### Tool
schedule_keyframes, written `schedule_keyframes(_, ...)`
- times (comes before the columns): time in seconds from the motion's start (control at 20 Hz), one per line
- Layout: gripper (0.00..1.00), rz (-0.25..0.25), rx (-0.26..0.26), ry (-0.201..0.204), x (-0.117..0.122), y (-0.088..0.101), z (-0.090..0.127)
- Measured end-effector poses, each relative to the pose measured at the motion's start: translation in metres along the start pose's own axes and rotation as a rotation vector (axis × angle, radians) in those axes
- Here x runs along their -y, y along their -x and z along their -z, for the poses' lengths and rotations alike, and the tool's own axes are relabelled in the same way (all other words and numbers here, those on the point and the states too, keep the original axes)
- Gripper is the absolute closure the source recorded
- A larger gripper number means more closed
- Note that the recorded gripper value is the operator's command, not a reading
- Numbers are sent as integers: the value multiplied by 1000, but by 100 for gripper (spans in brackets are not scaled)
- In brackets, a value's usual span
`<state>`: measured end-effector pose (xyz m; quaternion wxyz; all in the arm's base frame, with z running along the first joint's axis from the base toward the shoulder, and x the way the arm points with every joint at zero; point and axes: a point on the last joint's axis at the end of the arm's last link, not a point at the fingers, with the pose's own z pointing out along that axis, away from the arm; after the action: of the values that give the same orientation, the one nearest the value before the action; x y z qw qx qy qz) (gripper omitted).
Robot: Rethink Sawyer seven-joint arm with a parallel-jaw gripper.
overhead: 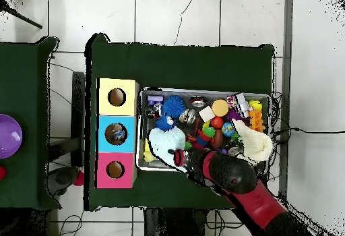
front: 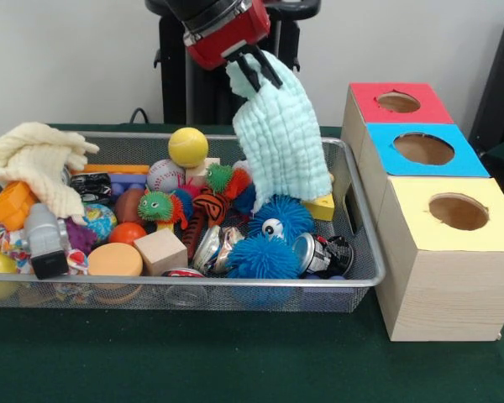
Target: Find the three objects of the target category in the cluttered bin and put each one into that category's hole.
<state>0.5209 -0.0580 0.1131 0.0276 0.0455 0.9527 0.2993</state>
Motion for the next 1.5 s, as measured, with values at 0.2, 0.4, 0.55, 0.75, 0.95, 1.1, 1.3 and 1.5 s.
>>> schedule_keyframes(0.2,100,28,42,-17,1,3,-10)
schedule_keyframes(0.4,100,63,29,-14,-6,-1,-20)
schedule_keyframes(0.55,100,81,21,-15,-11,-3,-23)
schedule_keyframes(0.75,100,90,16,-14,-16,-3,-26)
schedule_keyframes(0.95,100,94,15,-12,-18,-3,-27)
schedule_keyframes(1.1,100,104,18,-13,-22,-2,-29)
schedule_keyframes(1.3,100,116,29,-22,-29,-1,-38)
schedule_keyframes(1.5,100,141,47,-45,-40,0,-52)
